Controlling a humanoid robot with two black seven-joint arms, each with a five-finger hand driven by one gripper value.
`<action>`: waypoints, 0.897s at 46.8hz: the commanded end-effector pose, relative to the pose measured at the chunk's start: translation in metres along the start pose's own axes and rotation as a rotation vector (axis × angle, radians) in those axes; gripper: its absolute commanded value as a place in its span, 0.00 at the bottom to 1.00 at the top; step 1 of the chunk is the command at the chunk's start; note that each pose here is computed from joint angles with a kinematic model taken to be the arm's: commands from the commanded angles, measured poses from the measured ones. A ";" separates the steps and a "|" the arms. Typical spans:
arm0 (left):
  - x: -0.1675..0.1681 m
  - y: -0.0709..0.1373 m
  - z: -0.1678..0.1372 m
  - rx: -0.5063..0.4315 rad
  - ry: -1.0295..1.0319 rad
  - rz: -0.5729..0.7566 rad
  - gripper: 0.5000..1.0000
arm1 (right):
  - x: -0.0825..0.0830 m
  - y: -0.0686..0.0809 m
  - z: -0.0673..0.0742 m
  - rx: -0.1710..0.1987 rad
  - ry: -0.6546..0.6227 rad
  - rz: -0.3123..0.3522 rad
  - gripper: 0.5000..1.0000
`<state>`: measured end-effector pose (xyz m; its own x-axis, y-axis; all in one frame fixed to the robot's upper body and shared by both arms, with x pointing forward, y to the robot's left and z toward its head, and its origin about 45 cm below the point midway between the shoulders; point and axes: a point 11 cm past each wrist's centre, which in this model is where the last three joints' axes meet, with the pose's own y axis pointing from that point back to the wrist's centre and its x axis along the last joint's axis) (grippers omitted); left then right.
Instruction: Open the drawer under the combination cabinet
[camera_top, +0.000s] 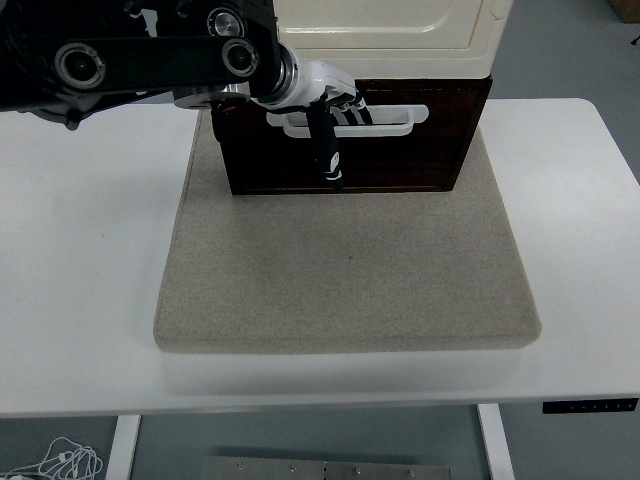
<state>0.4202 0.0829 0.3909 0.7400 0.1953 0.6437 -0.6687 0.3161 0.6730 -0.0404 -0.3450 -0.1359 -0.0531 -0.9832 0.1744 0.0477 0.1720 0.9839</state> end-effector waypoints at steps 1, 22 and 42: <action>0.000 0.001 0.001 -0.004 -0.002 -0.003 1.00 | 0.000 0.000 0.000 0.000 0.000 0.000 0.85; -0.004 0.002 0.003 -0.011 -0.033 -0.053 1.00 | 0.000 0.000 0.000 0.000 0.000 0.000 0.85; -0.006 0.010 0.010 -0.037 -0.068 -0.094 1.00 | 0.000 0.000 0.000 0.000 0.000 0.000 0.85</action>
<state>0.4097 0.0766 0.3951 0.7886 0.1082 0.6054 -0.5992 0.3568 0.7167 -0.0404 -0.3450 -0.1359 -0.0526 -0.9833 0.1744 0.0477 0.1720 0.9839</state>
